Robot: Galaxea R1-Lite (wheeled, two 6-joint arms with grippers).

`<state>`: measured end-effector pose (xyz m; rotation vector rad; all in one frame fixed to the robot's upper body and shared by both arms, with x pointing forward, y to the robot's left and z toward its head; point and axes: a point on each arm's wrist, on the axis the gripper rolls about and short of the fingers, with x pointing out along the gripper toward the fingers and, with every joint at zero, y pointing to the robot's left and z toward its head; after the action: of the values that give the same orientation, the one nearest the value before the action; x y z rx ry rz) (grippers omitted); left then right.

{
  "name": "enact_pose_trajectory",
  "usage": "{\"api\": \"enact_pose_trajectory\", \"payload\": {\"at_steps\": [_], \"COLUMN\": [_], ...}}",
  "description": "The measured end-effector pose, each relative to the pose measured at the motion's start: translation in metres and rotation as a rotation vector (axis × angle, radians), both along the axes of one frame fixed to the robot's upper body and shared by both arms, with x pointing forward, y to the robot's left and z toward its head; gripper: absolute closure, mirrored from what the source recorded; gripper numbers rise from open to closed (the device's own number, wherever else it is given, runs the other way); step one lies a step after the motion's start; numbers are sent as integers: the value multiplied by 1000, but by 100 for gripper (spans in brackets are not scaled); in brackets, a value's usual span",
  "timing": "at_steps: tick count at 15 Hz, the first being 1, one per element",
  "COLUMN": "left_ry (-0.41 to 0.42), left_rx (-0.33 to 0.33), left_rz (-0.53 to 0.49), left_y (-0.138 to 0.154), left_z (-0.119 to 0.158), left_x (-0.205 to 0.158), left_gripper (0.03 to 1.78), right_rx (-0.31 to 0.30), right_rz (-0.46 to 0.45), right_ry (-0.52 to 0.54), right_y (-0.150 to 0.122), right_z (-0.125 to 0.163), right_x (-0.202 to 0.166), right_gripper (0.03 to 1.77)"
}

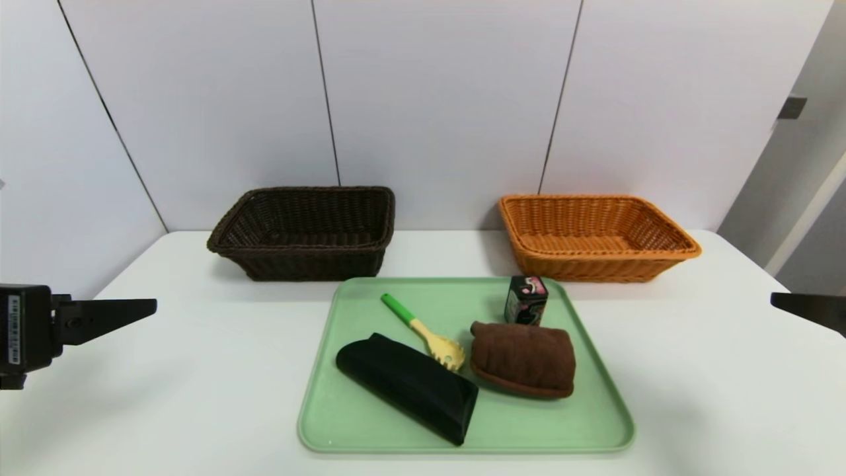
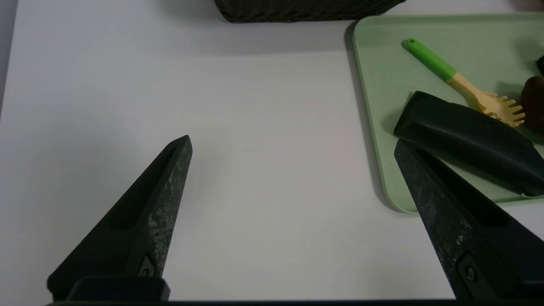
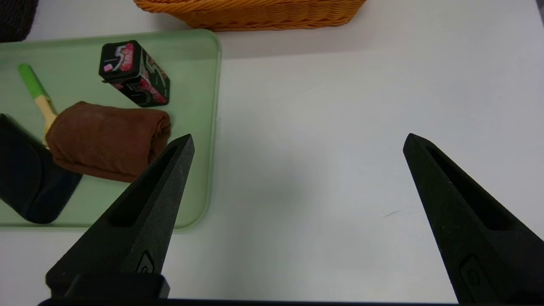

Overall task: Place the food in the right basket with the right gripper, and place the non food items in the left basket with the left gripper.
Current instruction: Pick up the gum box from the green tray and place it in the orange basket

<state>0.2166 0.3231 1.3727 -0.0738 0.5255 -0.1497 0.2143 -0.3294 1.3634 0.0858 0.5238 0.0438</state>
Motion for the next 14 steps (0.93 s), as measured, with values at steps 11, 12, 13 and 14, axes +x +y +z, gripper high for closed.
{"api": "enact_pose_trajectory", "payload": {"at_steps": [11, 12, 13, 14], "left_ry": [119, 113, 110, 106], "left_rx": [-63, -63, -63, -63], "left_rz": [-155, -163, -169, -173], "left_y": [-41, -42, -43, -43], "left_z": [-5, -2, -1, 0], "left_x": [48, 49, 49, 49], "left_gripper": [12, 12, 12, 12], "right_rx": [41, 23, 18, 17], "right_rz": [215, 218, 218, 224], "right_ry": [224, 248, 272, 302], "right_y": [83, 93, 103, 111], "right_z": [15, 14, 14, 14], "right_x": [85, 92, 97, 100], "right_gripper": [10, 10, 10, 10]}}
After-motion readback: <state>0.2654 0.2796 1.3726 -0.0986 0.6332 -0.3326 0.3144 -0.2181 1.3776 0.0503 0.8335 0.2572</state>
